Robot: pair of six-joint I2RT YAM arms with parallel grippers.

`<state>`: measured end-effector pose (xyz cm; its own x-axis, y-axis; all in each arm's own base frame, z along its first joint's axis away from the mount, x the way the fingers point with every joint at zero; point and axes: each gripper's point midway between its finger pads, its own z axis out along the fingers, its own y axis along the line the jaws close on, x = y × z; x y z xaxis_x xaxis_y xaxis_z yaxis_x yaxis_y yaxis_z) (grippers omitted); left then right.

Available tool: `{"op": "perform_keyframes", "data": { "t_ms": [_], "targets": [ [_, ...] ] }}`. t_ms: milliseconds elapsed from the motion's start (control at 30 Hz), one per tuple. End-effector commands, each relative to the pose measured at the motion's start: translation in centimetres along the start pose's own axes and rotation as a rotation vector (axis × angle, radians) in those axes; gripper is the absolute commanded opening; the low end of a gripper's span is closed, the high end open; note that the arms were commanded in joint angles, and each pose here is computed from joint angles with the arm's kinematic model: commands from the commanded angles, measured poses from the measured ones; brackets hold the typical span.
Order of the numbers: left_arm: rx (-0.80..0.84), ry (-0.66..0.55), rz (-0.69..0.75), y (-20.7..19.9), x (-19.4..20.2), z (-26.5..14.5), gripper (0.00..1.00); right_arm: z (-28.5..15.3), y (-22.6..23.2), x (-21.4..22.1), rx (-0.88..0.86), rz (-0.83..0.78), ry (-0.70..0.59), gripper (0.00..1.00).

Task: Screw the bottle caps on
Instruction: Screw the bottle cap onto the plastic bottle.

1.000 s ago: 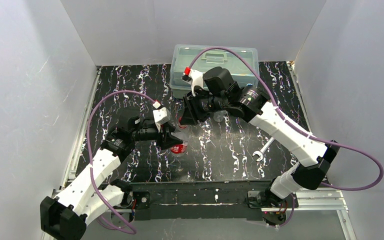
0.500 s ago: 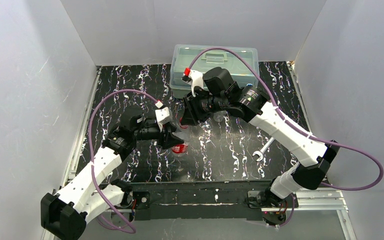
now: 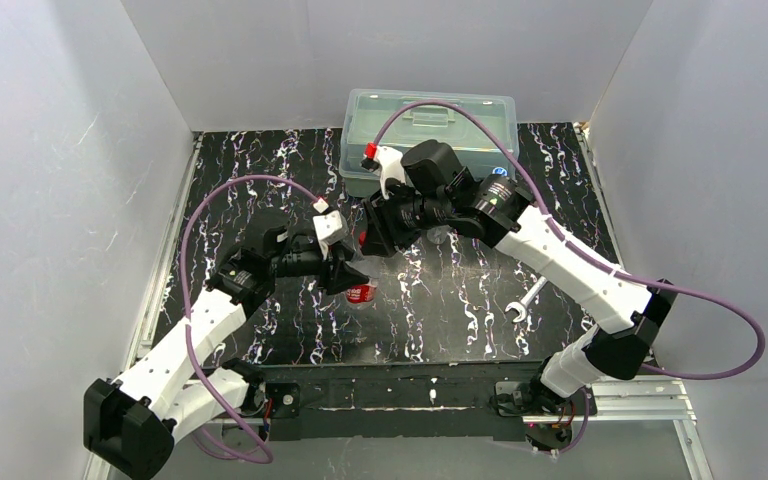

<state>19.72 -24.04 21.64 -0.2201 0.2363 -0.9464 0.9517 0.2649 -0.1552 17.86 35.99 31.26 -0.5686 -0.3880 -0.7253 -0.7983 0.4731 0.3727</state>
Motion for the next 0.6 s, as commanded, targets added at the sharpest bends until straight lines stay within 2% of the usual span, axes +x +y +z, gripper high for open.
{"op": "perform_keyframes", "data": {
  "t_ms": [0,300,567],
  "targets": [
    [-0.014,-0.040,0.063,0.4,-2.4,0.1,0.00,-0.4,1.4,0.0,-0.043,-0.028,-0.008,0.51],
    [-0.067,-0.030,0.095,1.1,-2.6,0.2,0.00,-0.5,1.1,0.1,-0.027,-0.030,-0.015,0.53],
    [-0.100,-0.058,0.129,1.4,-3.5,-0.2,0.00,-0.6,0.8,0.2,-0.012,-0.031,-0.029,0.63]
  ]
}}
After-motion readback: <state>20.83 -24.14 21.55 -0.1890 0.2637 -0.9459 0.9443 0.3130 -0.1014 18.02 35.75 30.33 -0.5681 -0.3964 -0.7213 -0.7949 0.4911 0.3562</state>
